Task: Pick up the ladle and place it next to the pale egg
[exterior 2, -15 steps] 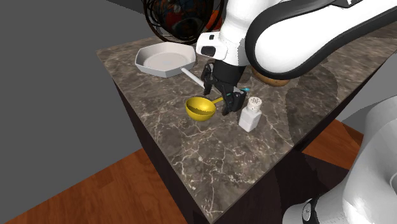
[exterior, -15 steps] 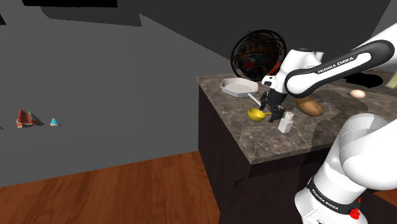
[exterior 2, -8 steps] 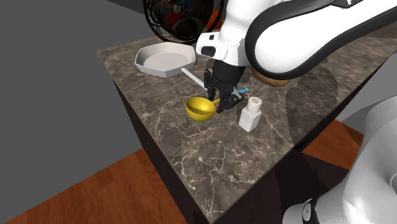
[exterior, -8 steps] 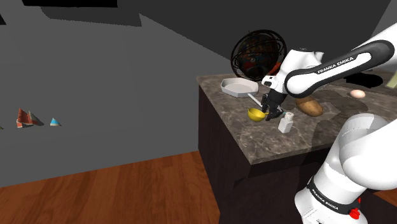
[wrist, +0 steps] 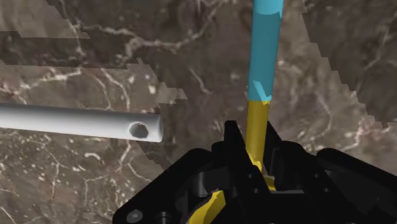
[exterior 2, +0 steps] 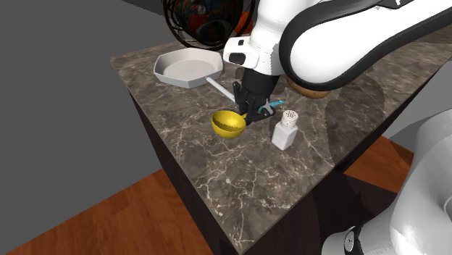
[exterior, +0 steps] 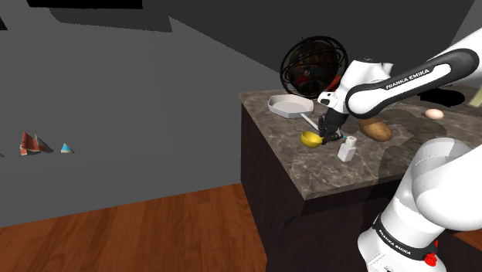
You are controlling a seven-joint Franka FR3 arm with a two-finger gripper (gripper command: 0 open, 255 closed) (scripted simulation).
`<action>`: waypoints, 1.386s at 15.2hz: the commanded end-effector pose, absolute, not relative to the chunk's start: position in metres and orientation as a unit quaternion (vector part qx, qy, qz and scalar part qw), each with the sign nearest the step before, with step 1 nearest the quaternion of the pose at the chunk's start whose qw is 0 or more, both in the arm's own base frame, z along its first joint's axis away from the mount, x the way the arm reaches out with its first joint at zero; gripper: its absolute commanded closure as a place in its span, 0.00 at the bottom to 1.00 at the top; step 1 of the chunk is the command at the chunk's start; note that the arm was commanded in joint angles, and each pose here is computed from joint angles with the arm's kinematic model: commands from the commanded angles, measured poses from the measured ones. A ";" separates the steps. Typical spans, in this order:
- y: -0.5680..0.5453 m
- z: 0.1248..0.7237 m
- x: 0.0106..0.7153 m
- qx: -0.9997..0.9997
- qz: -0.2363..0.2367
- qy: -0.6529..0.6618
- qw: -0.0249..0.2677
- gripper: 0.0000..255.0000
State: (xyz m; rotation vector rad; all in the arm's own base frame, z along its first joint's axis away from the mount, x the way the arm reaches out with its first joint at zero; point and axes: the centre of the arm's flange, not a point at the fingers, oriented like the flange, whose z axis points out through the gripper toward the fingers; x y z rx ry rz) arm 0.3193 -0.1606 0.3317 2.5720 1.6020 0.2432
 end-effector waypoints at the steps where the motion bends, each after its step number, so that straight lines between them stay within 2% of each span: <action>1: -0.161 0.337 0.320 0.845 0.080 0.526 0.052 1.00; 21: -0.161 0.442 0.320 0.845 0.080 0.526 0.052 1.00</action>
